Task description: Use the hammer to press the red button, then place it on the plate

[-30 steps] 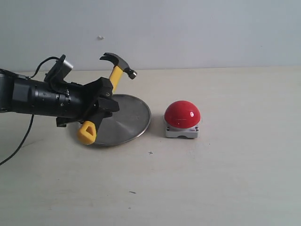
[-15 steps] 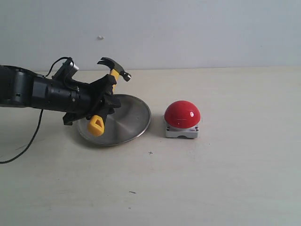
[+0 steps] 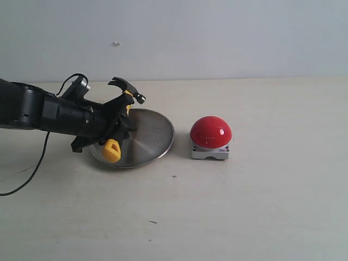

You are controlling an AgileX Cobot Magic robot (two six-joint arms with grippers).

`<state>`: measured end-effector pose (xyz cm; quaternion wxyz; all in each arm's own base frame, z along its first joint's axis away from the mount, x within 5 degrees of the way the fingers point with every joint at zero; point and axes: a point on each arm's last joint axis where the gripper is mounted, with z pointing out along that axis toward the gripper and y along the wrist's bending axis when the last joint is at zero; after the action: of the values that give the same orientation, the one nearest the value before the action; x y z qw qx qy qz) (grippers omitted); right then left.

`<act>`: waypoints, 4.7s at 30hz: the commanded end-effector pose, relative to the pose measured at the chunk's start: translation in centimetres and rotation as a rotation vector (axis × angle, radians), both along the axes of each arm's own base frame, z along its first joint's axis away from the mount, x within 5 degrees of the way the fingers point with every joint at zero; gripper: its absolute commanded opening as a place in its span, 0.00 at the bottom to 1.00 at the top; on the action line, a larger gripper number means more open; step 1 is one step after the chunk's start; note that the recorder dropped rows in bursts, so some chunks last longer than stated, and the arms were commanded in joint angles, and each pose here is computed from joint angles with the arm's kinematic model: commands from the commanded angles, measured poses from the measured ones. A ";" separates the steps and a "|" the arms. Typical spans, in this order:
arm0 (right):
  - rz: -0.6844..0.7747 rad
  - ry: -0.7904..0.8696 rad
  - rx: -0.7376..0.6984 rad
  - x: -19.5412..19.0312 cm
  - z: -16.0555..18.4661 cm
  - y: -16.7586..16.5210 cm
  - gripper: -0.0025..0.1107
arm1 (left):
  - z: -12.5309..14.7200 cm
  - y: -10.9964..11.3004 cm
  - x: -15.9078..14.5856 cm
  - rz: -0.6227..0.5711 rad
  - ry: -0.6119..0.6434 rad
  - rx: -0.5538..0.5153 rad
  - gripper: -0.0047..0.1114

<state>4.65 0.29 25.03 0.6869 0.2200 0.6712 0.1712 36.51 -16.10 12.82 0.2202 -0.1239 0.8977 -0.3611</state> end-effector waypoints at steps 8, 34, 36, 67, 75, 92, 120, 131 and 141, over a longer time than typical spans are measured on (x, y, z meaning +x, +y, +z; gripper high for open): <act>-0.002 0.007 -0.003 0.1 -0.2 0.0 0.02 | 0.6 -1.2 -0.1 0.001 -0.033 0.030 0.04; -0.002 0.007 -0.003 0.1 -0.2 0.0 0.02 | -1.8 -1.7 -0.3 -0.019 0.040 0.017 0.39; -0.002 0.007 -0.003 0.1 -0.2 0.0 0.02 | -1.8 -1.6 -0.3 -0.017 0.040 0.019 0.41; -0.002 0.007 -0.003 0.1 -0.2 0.0 0.02 | 1.2 0.0 -0.5 -0.121 0.038 -0.066 0.40; -0.002 0.007 -0.003 0.1 -0.2 0.0 0.02 | 3.0 -0.4 -1.0 -0.167 0.011 -0.118 0.36; -0.002 0.007 -0.003 0.1 -0.2 0.0 0.02 | 6.8 -2.8 -2.8 -0.324 -0.173 -0.084 0.04; -0.002 0.007 -0.003 0.1 -0.2 0.0 0.02 | 12.9 5.2 -16.2 -0.244 -0.640 0.266 0.04; -0.002 0.007 -0.003 0.1 -0.2 0.0 0.02 | 13.5 9.6 -23.6 -0.079 -0.824 0.332 0.04; -0.002 0.007 -0.003 0.1 -0.2 0.0 0.02 | 12.3 13.4 -28.0 0.191 -0.936 0.350 0.04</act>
<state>4.65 0.29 25.03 0.6869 0.2200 0.6712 0.1712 9.37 -3.33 25.25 0.6307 0.0270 0.7503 -0.1965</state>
